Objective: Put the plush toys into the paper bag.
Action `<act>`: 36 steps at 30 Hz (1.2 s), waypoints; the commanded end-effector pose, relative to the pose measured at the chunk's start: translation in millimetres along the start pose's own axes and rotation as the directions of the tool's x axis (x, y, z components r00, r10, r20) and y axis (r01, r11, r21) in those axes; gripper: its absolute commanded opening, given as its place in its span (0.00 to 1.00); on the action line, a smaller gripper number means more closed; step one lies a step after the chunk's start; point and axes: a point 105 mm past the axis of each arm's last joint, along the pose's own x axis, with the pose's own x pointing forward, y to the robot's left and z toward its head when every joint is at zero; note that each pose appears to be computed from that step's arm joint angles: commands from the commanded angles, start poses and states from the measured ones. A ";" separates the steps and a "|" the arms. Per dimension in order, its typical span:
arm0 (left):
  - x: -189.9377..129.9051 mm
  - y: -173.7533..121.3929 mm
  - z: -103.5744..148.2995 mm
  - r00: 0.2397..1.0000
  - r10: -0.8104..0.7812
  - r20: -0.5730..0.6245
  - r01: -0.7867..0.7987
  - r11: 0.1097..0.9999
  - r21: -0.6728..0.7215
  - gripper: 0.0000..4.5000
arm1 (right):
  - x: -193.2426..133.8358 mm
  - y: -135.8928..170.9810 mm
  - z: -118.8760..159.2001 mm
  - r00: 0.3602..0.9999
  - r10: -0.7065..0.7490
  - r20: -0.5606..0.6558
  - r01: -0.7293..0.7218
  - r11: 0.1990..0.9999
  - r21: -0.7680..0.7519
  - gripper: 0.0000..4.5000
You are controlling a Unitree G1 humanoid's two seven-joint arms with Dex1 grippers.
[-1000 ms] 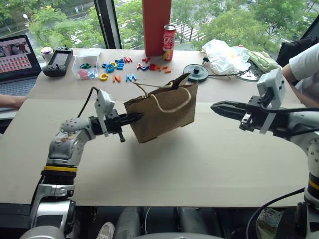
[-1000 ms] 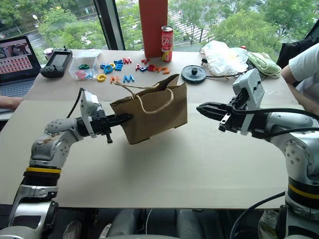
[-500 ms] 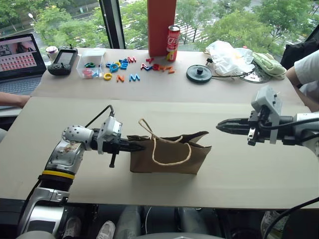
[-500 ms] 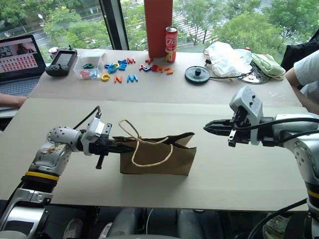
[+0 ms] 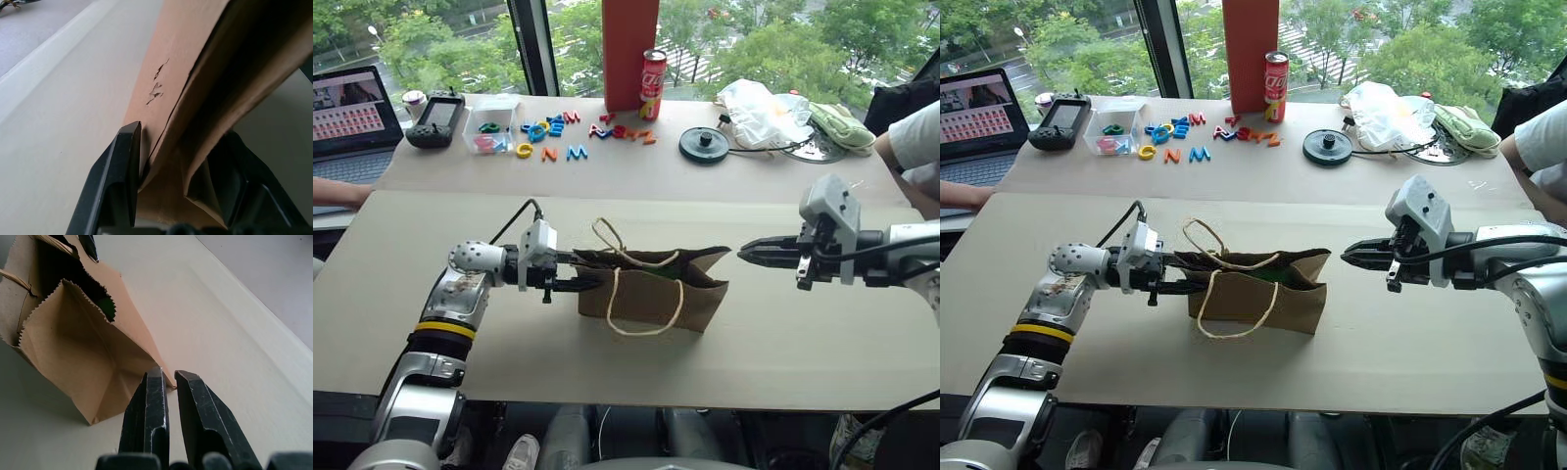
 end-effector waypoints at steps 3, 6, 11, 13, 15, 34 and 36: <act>-5.3 -0.7 15.3 1.000 -0.023 0.004 0.023 0.999 0.032 0.47 | -5.3 -2.3 6.9 1.000 -0.022 0.013 0.023 0.999 -0.048 0.13; -16.1 -1.4 29.4 1.000 -0.027 0.001 0.027 0.999 0.025 0.47 | -6.2 -1.6 6.2 1.000 -0.026 0.002 0.026 0.998 -0.051 0.13; -36.0 -7.4 58.7 1.000 -0.029 -0.009 0.030 0.999 0.016 0.47 | -7.7 -0.5 5.2 1.000 -0.030 -0.008 0.030 0.998 -0.052 0.13; -43.4 -11.8 64.8 0.999 -0.034 -0.027 0.034 0.999 -0.003 0.47 | -8.1 0.1 4.8 0.999 -0.030 -0.010 0.029 0.998 -0.051 0.13; -49.3 -14.4 69.2 0.998 -0.032 -0.046 0.032 0.999 -0.004 0.47 | -8.5 0.2 4.8 0.999 -0.032 -0.013 0.031 0.998 -0.053 0.13; -92.7 -17.2 138.3 1.000 -0.006 -0.001 0.006 0.995 -0.095 0.47 | -27.7 21.5 48.8 0.993 0.071 0.099 -0.057 0.989 -0.135 0.13; -91.8 -16.6 138.5 1.000 -0.004 0.005 0.005 0.996 -0.093 0.47 | -26.6 21.2 48.4 0.993 0.071 0.099 -0.057 0.989 -0.133 0.13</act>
